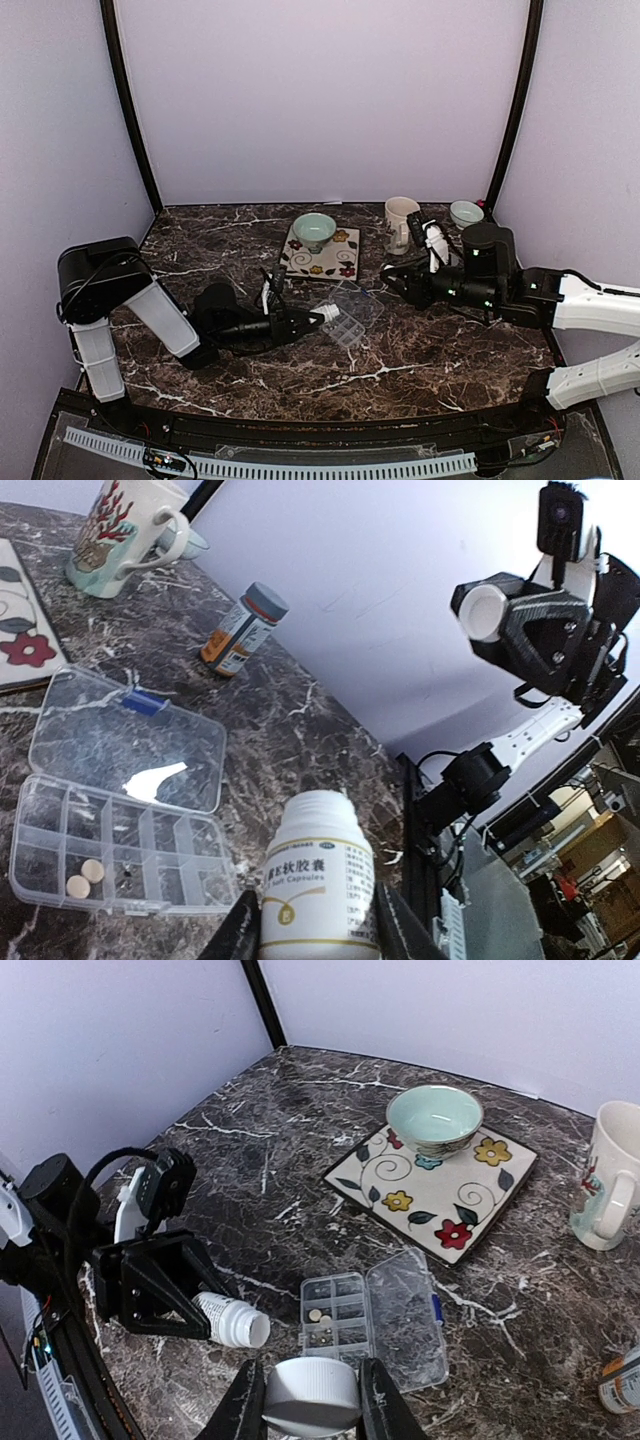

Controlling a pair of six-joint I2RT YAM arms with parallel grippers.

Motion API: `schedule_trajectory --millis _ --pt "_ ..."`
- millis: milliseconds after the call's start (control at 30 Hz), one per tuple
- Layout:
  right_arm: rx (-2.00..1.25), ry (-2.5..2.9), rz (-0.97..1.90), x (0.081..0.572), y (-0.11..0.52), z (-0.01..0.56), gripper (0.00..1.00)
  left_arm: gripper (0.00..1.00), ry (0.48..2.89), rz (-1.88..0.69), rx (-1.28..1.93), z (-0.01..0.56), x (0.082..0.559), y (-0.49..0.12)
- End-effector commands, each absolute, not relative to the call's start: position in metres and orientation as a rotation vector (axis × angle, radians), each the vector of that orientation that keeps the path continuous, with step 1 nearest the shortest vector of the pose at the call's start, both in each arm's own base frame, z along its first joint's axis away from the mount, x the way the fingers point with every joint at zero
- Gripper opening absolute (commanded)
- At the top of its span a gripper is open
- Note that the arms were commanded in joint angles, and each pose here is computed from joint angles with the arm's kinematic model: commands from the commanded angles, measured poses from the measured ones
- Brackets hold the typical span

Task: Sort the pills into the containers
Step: Pour the pill into the compartment of the pill container, then screw the lid of the pill bottle onto the pill bottle.

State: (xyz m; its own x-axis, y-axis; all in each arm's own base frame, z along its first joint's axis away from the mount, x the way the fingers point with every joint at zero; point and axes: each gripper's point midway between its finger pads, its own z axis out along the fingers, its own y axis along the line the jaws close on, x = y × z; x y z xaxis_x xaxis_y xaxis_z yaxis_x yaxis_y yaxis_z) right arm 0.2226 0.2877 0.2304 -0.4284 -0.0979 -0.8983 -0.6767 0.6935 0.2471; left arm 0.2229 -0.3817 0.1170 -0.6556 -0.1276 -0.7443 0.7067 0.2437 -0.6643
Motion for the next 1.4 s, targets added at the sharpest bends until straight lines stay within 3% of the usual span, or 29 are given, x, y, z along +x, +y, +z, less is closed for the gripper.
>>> schedule_trajectory --millis 0,600,1367 --pt "-0.674 1.83 0.921 0.207 0.312 0.264 0.0 0.0 1.657 -1.673 0.578 0.166 0.212 -0.377" --pt "-0.908 1.801 1.151 0.175 0.35 0.282 0.0 0.0 1.488 -2.085 0.799 0.24 0.19 -0.37" --pt "-1.018 1.843 1.161 0.164 0.374 0.276 0.0 0.0 1.459 -2.171 0.958 0.273 0.18 -0.365"
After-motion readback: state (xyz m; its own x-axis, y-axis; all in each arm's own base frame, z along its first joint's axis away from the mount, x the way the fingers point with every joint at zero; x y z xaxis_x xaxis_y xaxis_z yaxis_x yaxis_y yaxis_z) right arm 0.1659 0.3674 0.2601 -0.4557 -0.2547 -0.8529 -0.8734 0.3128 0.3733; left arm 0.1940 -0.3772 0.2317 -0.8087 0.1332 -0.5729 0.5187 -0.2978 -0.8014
